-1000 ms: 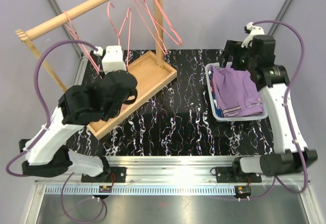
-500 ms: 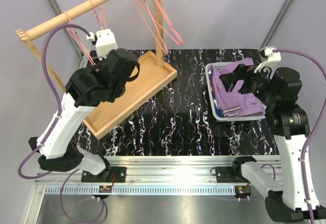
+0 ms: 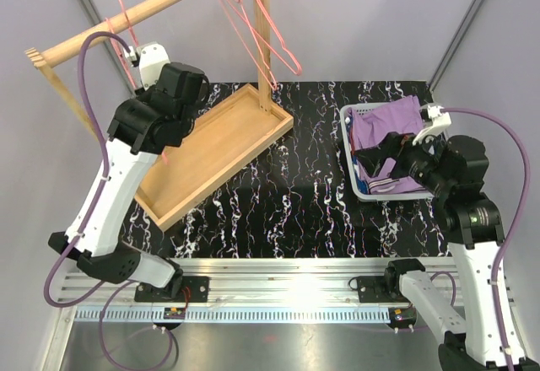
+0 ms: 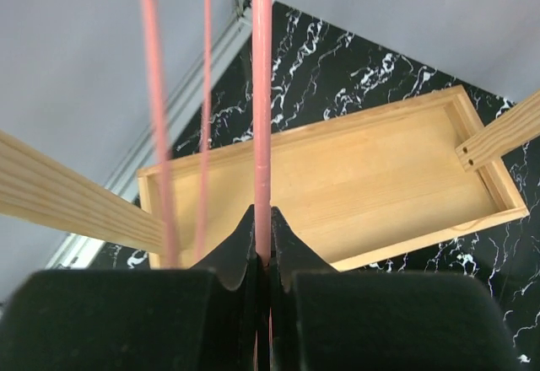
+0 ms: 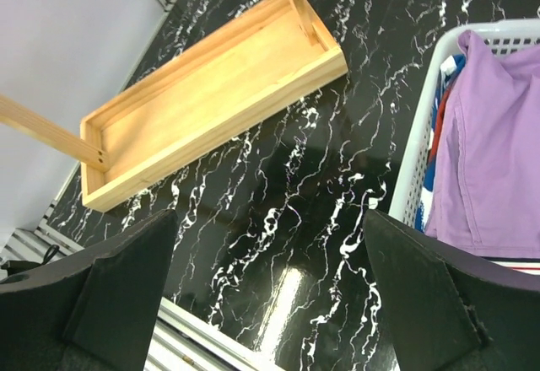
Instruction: Remove the trousers from the hanger
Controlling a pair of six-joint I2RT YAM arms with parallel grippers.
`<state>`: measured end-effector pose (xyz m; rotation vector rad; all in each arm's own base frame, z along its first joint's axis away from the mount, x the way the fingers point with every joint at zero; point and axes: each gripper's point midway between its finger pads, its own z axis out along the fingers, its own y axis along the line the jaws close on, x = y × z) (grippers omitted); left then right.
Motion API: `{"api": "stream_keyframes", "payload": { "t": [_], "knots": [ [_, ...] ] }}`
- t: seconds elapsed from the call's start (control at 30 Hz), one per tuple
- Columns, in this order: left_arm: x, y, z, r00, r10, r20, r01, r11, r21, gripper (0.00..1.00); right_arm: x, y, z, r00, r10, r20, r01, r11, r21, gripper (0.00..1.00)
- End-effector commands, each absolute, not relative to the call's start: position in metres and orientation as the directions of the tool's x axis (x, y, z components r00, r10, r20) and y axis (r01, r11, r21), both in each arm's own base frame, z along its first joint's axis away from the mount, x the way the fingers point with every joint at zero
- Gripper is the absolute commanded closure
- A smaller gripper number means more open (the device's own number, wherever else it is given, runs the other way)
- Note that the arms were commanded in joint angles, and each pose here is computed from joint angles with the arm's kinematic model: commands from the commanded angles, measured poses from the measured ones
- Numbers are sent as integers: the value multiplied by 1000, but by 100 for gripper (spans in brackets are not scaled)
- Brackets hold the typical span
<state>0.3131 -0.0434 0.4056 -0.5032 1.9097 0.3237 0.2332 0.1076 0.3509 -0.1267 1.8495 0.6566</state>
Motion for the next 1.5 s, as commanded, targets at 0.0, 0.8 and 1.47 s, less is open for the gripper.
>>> {"api": "stream_keyframes", "payload": {
  "t": [0.0, 0.8, 1.47],
  "knots": [
    [328, -51, 394, -292, -295, -910, -472, 872, -131, 100, 220, 113, 368, -339, 242, -909, -443, 811, 381, 1],
    [287, -89, 432, -333, -397, -855, -146, 918, -369, 28, 197, 87, 367, -320, 172, -932, -351, 892, 285, 0],
    [150, -1, 438, -248, -118, -962, -24, 993, -116, 1, 125, 0, 389, -263, 132, -956, 43, 991, 125, 1]
  ]
}}
